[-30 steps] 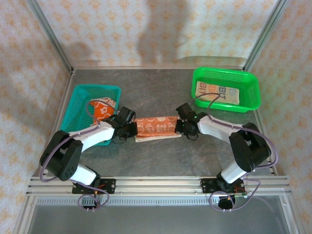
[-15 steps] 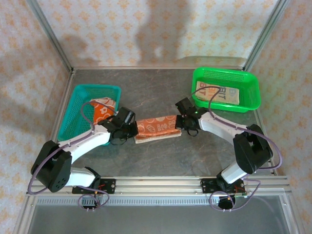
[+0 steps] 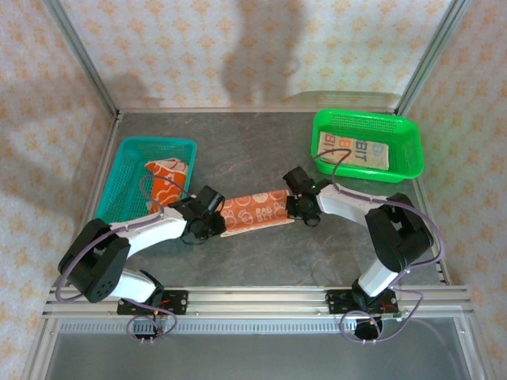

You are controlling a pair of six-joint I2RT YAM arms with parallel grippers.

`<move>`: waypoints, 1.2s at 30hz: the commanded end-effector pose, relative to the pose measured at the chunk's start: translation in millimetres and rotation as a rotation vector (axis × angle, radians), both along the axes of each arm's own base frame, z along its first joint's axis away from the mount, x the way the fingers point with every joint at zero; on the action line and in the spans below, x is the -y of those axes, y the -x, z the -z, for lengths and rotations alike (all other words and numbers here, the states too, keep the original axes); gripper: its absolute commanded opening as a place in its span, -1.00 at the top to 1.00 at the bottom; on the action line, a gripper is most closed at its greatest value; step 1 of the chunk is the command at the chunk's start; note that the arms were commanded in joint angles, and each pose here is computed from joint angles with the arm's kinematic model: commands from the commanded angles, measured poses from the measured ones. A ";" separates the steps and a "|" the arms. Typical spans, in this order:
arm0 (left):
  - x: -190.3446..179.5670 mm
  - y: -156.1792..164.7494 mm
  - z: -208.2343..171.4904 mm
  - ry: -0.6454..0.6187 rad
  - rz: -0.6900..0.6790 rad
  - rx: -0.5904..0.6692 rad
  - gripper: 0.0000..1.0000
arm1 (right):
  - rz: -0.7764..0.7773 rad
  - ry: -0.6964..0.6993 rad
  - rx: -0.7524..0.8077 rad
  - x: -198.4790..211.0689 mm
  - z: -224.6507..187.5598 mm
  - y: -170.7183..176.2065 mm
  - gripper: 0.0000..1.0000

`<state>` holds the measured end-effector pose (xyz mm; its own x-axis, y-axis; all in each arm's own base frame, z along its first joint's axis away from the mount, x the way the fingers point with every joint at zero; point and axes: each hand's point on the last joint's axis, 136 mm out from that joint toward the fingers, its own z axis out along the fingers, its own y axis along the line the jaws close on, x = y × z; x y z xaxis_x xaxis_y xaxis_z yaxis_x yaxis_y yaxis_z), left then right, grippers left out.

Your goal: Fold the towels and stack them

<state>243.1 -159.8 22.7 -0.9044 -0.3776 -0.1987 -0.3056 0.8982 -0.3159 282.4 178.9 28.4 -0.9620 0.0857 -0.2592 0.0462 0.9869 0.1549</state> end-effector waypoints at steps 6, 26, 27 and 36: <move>-9.8 -19.7 -26.1 -0.080 0.039 0.077 -0.01 | -0.054 -0.002 0.097 -3.8 -22.3 -14.7 0.06; 0.7 -23.4 25.3 -0.079 0.076 -0.025 0.39 | -0.100 0.054 0.017 -17.7 37.8 -17.3 0.29; 1.2 -24.1 25.5 -0.075 0.072 -0.024 0.39 | -0.101 0.056 0.013 -18.7 39.8 -14.0 0.36; 5.9 -30.9 16.3 -0.049 0.063 0.009 0.39 | -0.065 0.108 0.028 -14.3 38.2 -5.0 1.00</move>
